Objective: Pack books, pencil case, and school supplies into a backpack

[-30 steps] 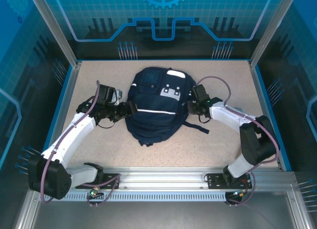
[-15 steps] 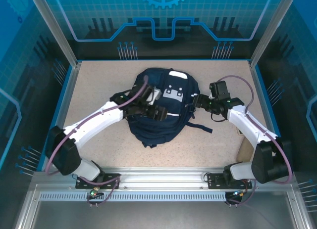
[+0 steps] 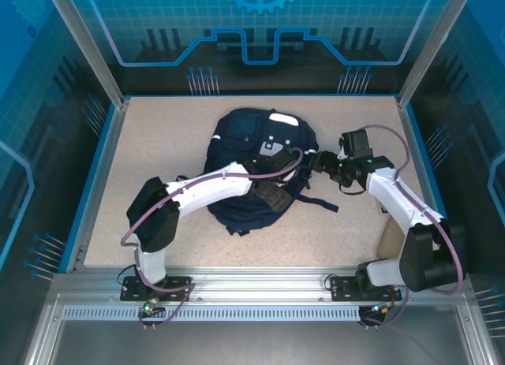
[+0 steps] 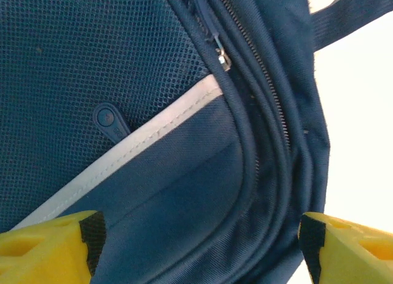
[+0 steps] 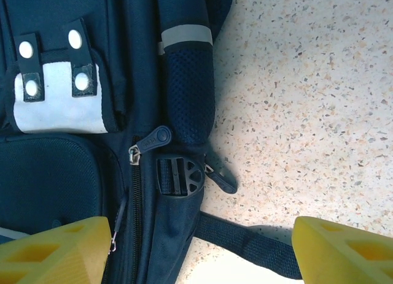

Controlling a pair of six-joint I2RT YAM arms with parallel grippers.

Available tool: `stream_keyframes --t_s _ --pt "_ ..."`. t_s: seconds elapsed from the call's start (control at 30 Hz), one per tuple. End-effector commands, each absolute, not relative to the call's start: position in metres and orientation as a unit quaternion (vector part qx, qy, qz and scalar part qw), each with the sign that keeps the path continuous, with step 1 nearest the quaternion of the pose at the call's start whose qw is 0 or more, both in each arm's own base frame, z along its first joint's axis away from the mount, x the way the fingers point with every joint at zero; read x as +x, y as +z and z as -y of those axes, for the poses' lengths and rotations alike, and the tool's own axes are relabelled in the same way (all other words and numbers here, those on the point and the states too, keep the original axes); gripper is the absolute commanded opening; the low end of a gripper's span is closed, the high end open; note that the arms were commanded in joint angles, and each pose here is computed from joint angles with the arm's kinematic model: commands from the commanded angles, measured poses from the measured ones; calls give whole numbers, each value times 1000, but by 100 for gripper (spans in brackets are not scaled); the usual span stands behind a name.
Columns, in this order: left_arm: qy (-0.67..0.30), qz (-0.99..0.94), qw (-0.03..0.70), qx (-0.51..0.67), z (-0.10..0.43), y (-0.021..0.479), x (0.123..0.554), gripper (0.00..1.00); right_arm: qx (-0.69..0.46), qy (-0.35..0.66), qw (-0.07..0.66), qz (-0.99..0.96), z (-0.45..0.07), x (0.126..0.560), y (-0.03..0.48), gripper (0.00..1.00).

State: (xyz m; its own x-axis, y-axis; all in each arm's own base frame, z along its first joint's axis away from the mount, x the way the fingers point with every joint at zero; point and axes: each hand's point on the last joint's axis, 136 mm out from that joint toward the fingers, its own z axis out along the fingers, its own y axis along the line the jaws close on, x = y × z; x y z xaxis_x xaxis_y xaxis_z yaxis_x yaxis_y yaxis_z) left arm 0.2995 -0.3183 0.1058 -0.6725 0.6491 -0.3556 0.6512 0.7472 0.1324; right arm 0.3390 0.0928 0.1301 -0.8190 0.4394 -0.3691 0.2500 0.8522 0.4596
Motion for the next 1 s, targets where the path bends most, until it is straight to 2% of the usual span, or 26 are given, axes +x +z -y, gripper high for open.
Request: stream_keyframes --t_s 0.0,0.33,0.43,0.5,0.63,0.8,0.97 --pt "48 -905 194 376 311 106 308 84 199 205 217 -933 -90 330 125 78" --pt "65 -896 174 404 314 89 310 85 202 218 209 -932 -95 330 123 78" --pt "74 -894 171 408 313 86 311 81 202 219 209 -931 -96 330 124 78" --pt "83 -893 176 406 312 88 315 74 203 221 207 -931 -96 331 124 78" --pt "92 -894 199 391 311 101 322 51 201 226 205 -931 -98 330 124 77" --pt "80 -892 233 378 308 124 324 26 189 245 207 -928 -105 336 132 70" --pt "52 -889 277 361 302 148 319 13 149 281 202 -926 -122 348 140 58"
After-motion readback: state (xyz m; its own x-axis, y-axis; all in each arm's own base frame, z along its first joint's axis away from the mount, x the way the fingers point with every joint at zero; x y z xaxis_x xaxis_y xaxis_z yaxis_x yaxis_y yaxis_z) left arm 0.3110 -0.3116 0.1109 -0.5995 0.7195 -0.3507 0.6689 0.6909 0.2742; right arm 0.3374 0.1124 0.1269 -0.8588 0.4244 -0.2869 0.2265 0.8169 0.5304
